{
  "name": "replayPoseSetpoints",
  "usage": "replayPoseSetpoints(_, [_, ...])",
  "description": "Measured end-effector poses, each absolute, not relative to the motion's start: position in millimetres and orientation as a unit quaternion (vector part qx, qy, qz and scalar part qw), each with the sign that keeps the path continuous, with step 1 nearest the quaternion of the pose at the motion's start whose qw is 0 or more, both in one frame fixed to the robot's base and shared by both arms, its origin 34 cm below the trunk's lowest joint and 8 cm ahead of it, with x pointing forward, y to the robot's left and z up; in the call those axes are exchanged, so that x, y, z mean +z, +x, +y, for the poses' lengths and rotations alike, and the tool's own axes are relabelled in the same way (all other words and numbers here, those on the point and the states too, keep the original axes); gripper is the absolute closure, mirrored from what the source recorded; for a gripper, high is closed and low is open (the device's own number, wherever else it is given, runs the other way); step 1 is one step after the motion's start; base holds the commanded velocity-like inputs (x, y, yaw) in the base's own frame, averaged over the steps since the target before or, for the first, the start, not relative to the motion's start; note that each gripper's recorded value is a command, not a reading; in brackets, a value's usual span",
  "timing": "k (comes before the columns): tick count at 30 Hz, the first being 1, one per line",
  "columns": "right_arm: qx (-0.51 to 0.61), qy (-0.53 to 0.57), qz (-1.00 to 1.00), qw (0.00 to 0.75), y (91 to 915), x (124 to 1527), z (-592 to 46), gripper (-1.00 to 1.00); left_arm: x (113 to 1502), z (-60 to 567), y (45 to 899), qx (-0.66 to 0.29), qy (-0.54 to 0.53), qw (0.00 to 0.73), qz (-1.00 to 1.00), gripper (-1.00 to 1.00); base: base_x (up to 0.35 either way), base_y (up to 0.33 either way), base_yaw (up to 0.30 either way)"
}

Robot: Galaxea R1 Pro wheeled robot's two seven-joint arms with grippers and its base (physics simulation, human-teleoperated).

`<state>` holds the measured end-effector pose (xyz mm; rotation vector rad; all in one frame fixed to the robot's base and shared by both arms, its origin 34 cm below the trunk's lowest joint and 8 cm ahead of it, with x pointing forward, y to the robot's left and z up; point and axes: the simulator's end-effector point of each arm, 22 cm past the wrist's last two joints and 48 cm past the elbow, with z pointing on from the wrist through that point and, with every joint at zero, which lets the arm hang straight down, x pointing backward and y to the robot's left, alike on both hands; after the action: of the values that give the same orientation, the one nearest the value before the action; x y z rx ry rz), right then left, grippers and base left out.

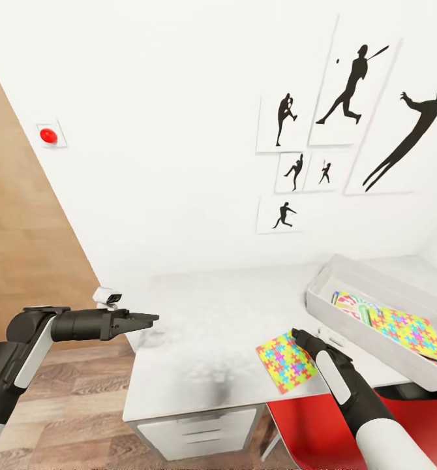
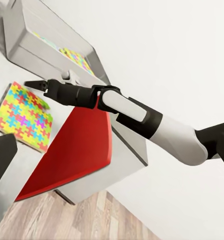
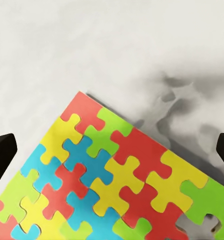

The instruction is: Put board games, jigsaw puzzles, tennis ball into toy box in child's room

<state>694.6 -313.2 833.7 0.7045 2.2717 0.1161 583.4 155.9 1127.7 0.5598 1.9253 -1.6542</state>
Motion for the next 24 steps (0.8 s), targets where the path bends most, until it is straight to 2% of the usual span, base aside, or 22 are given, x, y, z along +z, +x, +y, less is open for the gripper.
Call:
replayPoseSetpoints(8, [0.044, 0.275, 0.888, 0.365, 692.5, 826.2, -312.1, -1.0, 1121.4, 155.9, 585.1, -0.614, 0.203, 0.264, 0.716, -1.0, 0.0, 0.081, 0.0])
replayPoseSetpoints(24, [0.046, 0.275, 0.888, 0.367, 693.0, 822.3, -307.8, -1.0, 1117.1, 155.7, 586.0, -0.615, 0.201, 0.26, 0.717, -1.0, 0.0, 0.02, 0.0])
